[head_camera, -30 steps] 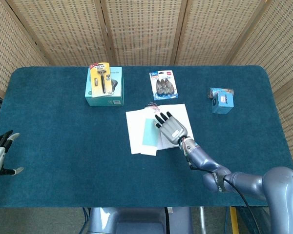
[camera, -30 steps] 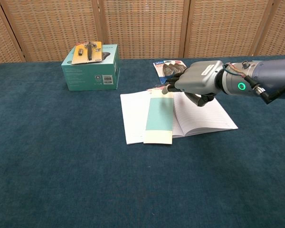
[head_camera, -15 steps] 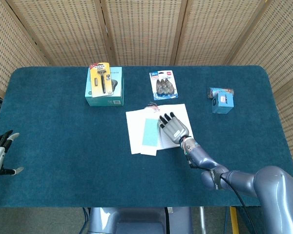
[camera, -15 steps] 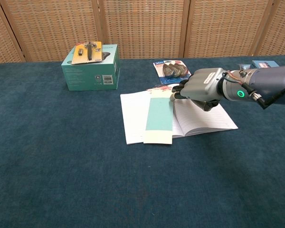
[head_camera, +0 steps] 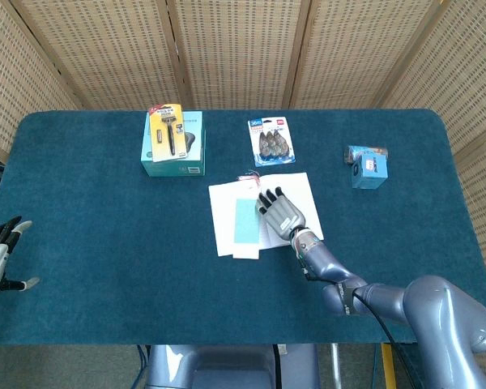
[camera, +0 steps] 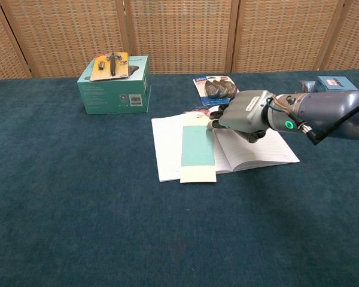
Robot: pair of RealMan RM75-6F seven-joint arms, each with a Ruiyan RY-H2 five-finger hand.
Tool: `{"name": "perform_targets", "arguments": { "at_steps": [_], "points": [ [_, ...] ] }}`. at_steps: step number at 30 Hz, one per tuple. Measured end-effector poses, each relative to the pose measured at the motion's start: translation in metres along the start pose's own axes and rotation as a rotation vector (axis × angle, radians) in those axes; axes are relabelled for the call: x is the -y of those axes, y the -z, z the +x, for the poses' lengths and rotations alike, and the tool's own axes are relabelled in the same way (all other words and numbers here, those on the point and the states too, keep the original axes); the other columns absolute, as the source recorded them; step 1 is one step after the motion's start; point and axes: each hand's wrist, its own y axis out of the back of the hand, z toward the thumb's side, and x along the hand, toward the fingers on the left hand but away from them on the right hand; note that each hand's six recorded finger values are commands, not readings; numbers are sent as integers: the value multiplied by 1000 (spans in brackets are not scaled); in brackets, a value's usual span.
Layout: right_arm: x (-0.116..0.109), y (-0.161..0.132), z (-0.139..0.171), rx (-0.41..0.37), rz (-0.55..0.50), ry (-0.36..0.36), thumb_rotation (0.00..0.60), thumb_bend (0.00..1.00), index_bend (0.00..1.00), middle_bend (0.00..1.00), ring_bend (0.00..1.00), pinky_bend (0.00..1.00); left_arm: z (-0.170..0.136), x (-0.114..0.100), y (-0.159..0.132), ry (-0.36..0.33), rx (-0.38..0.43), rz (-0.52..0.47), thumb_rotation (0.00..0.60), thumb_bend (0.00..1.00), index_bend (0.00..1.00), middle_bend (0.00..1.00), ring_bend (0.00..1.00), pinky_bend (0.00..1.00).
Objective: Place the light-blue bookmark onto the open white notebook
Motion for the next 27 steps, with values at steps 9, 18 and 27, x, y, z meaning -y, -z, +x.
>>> {"name": "perform_targets", "arguments": {
  "at_steps": [9,18,27],
  "points": [
    [-8,-5,-8,11,82,21,600,1000,0,0,0,116,1,0,0,2,-1,1,600,0,0,0,0,0],
    [-12,-13,-12,9,120,27,600,1000,0,0,0,116,1,1,0,4,-2,2,600,0,0,0,0,0],
    [-22,-29,-15,-9,143,41,600,1000,0,0,0,116,1,1,0,7,-1,3,600,0,0,0,0,0]
  ]
}}
